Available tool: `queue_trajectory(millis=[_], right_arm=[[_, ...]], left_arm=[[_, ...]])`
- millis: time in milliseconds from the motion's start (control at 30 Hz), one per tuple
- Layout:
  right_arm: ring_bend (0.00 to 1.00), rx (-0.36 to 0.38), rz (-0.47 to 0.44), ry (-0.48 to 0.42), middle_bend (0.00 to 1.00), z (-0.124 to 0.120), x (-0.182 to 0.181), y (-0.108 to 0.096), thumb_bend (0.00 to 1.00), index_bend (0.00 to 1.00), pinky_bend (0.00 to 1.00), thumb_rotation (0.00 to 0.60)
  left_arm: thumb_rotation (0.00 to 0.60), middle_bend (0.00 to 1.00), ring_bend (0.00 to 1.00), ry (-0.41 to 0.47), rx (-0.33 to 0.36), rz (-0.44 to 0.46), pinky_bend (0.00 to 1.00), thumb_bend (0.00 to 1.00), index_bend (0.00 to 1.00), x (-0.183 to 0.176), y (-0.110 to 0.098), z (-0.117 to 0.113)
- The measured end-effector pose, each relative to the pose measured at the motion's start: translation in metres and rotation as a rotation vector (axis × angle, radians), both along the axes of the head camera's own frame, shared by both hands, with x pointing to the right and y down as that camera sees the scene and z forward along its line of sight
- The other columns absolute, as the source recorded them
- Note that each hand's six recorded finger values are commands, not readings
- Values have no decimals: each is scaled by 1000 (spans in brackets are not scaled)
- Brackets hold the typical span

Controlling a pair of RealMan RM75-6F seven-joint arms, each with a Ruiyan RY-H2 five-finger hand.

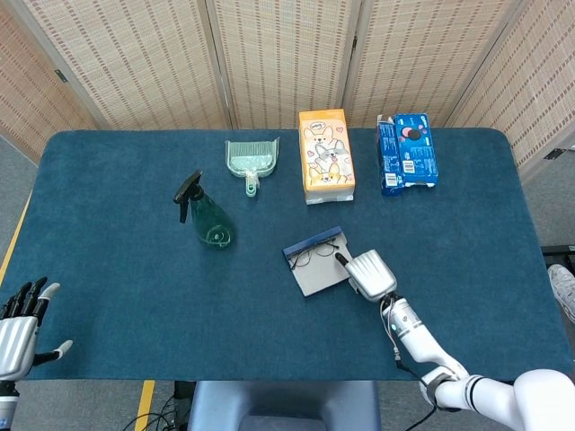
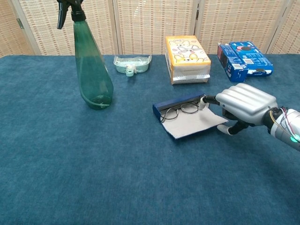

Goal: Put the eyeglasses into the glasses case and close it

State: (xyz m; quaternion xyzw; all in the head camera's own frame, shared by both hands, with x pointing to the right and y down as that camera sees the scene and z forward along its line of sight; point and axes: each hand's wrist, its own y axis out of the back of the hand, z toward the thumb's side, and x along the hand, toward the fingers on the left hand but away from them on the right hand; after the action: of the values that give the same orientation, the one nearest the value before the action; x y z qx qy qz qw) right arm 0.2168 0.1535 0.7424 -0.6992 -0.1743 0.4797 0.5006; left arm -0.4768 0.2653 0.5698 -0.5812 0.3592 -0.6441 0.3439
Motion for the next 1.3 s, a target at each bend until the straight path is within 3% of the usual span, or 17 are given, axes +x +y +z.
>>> queue_trajectory(millis=[267,533,933,1300], right_arm=[[1000,5,9,-40,1000,-3,-14,-8,365,288,1000,600],[1000,5,-1,-60,1000,-1,-25,-10,383,476,1000,600],[1000,5,-15,-66,1000,-6,-22,-6,479,660,1000,600],[1000,-39,-82,-66,1000,-39,-2,13,484,679,1000,600]], left_arm=[[600,71,48,3,-4,0,175,130,146,0,0,2],[600,71,48,-2,-6,-2,176,130,146,-1,0,3],[600,71,48,-3,-2,-1,175,130,146,-1,-2,2],[600,71,48,9,2,6,175,130,146,3,-3,2]])
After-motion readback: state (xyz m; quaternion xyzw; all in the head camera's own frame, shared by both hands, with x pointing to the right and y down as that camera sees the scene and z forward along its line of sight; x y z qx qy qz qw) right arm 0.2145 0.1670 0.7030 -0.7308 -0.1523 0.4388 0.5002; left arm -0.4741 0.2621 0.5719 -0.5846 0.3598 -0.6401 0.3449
